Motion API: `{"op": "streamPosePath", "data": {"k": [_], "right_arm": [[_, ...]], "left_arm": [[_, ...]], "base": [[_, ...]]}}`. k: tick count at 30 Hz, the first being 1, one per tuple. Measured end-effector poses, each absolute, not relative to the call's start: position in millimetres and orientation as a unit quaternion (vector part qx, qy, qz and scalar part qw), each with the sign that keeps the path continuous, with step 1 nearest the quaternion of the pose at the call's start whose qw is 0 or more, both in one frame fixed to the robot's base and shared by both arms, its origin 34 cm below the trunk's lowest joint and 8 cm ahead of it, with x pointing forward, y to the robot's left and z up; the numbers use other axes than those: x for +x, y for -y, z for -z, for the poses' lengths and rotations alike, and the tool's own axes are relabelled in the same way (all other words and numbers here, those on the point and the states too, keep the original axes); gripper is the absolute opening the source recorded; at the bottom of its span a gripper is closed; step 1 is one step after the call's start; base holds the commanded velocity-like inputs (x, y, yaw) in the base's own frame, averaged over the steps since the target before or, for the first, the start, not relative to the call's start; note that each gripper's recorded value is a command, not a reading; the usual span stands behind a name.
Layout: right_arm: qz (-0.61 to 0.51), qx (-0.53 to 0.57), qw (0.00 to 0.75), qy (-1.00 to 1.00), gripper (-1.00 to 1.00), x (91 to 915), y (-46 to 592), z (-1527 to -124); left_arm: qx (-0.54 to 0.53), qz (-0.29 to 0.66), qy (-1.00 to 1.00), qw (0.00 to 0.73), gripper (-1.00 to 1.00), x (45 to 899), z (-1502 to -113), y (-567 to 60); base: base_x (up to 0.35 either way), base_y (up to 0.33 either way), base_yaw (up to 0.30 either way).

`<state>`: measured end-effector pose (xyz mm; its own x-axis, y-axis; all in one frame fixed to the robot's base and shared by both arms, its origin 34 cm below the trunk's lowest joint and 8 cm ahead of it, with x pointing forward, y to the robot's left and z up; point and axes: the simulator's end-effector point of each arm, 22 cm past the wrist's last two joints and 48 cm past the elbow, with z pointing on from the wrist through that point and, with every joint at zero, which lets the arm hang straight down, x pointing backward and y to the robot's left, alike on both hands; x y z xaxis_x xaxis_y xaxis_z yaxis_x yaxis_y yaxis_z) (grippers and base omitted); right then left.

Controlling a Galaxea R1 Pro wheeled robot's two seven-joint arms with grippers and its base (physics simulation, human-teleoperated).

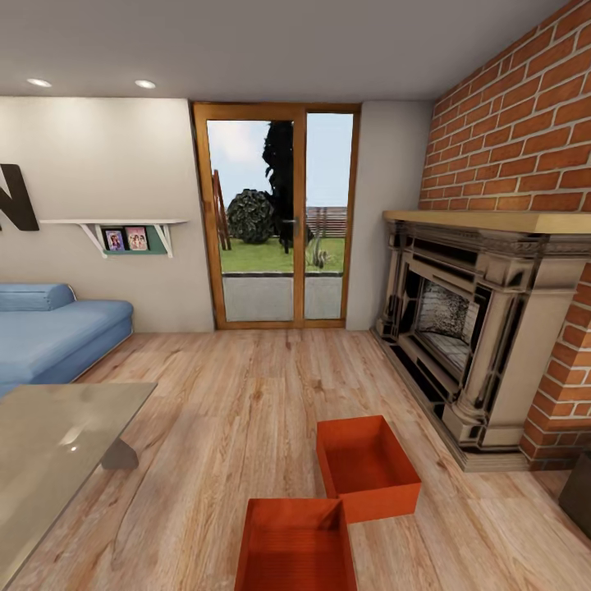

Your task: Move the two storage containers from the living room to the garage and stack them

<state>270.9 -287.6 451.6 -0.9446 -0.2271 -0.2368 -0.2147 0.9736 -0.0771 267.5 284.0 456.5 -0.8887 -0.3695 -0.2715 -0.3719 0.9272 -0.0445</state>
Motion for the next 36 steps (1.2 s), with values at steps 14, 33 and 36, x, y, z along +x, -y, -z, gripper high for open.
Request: {"op": "streamPosePath", "data": {"k": [14,33,36], "right_arm": [[0.025,-0.113,0.117,-0.986,1.0,268.0,286.6,-450.8],[0.023,-0.105,0.104,-0.989,1.0,257.8,287.1,-447.3],[0.024,-0.105,0.102,-0.989,1.0,256.1,288.8,-446.9]], "left_arm": [[-0.191,-0.005,-0.972,0.138,1.0,266.6,-456.2,-284.1],[-0.19,-0.012,-0.979,0.075,1.0,206.6,-442.8,-279.9],[-0.187,-0.014,-0.98,0.066,1.0,198.8,-441.7,-280.5]], "base": [[0.0,0.0,0.0],[0.0,0.0,0.0],[0.0,0.0,0.0]]}}
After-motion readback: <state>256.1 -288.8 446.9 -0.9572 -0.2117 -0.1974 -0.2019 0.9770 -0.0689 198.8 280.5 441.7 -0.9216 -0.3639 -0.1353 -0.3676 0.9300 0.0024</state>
